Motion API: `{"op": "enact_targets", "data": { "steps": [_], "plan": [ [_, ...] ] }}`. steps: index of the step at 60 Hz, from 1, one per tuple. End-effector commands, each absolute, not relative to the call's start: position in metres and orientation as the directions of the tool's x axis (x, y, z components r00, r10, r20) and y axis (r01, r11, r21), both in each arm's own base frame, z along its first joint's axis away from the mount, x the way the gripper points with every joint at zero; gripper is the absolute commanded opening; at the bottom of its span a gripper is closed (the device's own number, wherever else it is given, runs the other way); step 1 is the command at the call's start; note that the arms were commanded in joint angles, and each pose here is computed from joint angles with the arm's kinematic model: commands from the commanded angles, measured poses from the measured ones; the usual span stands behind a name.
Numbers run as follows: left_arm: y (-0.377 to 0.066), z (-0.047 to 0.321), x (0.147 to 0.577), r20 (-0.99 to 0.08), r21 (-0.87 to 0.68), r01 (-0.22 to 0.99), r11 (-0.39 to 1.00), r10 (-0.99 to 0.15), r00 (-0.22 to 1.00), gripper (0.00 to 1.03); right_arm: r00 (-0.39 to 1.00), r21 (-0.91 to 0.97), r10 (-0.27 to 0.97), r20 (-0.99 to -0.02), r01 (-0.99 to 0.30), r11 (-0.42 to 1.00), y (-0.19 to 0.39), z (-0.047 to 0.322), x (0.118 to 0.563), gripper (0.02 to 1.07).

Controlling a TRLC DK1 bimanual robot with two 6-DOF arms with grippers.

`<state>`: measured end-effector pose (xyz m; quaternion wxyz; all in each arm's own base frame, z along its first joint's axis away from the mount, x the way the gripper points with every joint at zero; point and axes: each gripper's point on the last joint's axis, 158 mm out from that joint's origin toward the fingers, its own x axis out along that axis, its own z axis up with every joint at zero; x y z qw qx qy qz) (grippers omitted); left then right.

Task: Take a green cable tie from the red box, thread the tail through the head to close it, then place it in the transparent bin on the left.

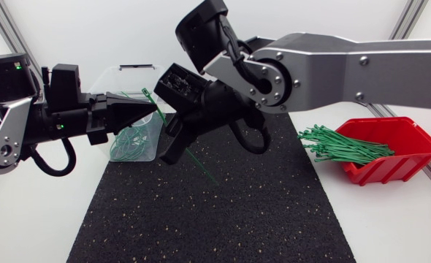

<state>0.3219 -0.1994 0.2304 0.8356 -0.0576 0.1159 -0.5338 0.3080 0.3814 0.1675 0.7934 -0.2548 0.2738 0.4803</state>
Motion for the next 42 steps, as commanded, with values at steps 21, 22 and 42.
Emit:
{"op": "enact_targets", "data": {
  "steps": [21,22,42],
  "plan": [
    [-0.194,0.245,0.327,-0.078,-0.25,0.864,0.438,-0.898,0.433,0.04,0.319,-0.034,0.622,-0.715,-0.905,0.424,0.388,0.152,0.302,0.08],
    [-0.194,0.245,0.327,-0.078,-0.25,0.864,0.438,-0.898,0.433,0.05,0.318,-0.035,0.622,-0.716,-0.905,0.423,0.388,0.151,0.302,0.08],
    [-0.194,0.247,0.327,-0.07,-0.255,0.862,0.438,-0.898,0.435,0.12,0.319,-0.026,0.619,-0.718,-0.901,0.433,0.387,0.149,0.305,0.08]
  ]
}}
